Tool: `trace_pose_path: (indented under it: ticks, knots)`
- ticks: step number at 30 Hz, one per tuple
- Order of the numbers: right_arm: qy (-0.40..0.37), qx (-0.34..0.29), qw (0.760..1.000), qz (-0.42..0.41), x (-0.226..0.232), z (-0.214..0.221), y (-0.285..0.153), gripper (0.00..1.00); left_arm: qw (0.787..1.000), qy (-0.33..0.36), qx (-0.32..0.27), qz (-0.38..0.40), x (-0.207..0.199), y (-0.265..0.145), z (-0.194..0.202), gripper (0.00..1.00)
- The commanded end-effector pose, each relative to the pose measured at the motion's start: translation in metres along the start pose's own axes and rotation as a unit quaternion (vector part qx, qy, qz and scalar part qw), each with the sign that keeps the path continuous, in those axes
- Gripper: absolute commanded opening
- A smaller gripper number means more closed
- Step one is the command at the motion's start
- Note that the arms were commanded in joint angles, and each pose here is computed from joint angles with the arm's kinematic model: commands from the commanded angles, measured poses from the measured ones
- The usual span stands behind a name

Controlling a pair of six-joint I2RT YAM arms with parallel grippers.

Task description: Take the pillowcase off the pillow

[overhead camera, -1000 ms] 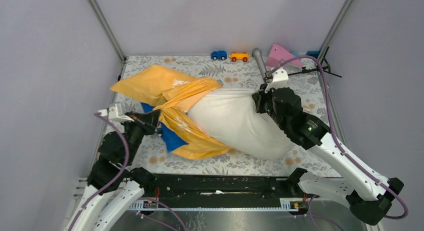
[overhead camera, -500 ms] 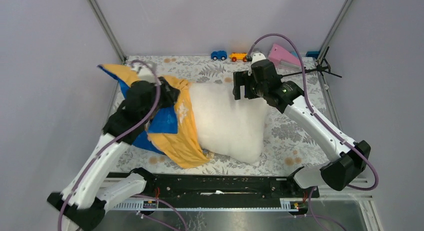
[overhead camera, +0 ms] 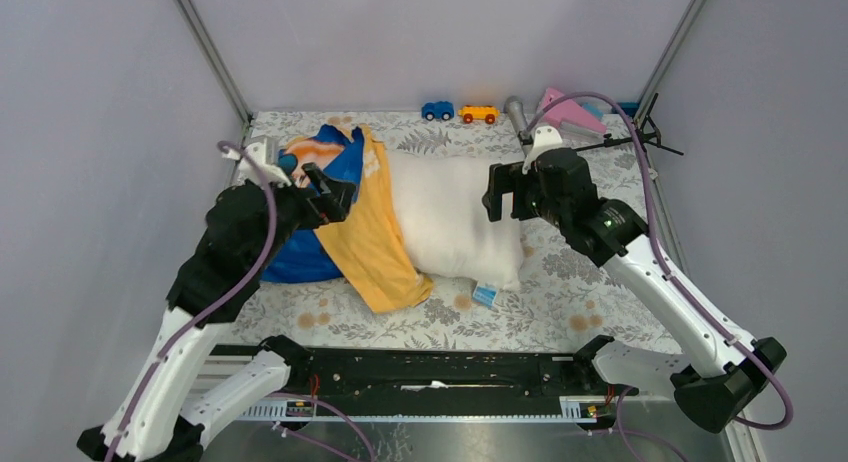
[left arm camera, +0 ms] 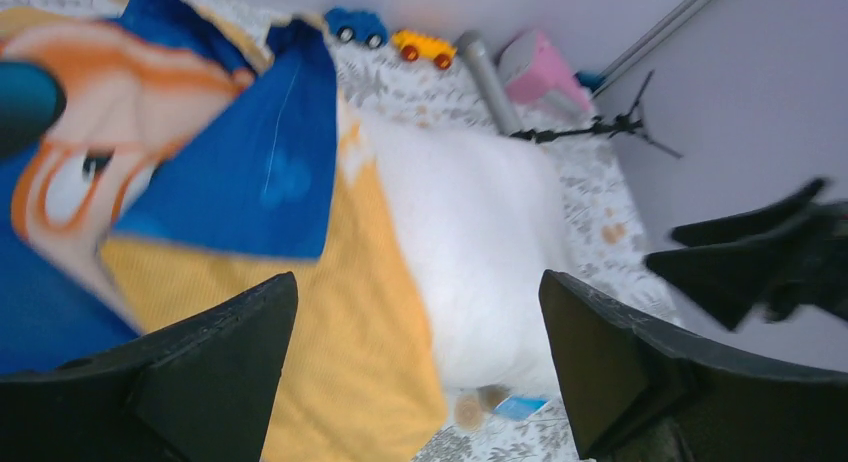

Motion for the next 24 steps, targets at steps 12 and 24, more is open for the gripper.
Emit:
trace_pose_path:
  ticks: [12,24]
  knots:
    - [0.023,0.08,0.993,-0.087,0.013,0.09,0.062,1.0,0.993,-0.056,0.107,0.013,0.022,-0.017,0.057,0.99]
    - [0.042,0.075,0.996,-0.032,0.006,0.13,0.119,1.0,0.991,-0.023,0.118,-0.064,0.03,0.006,0.069,0.99]
Point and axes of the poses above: each gripper's point midway between its finger pads, its own y axis out along the fingers, its own x axis along the line the jaws close on, z = x × y, the point moved 9 cm from there along -y, back along the fingers, and after that the axes turned 5 degrees about -y, right-handed, at the moved point
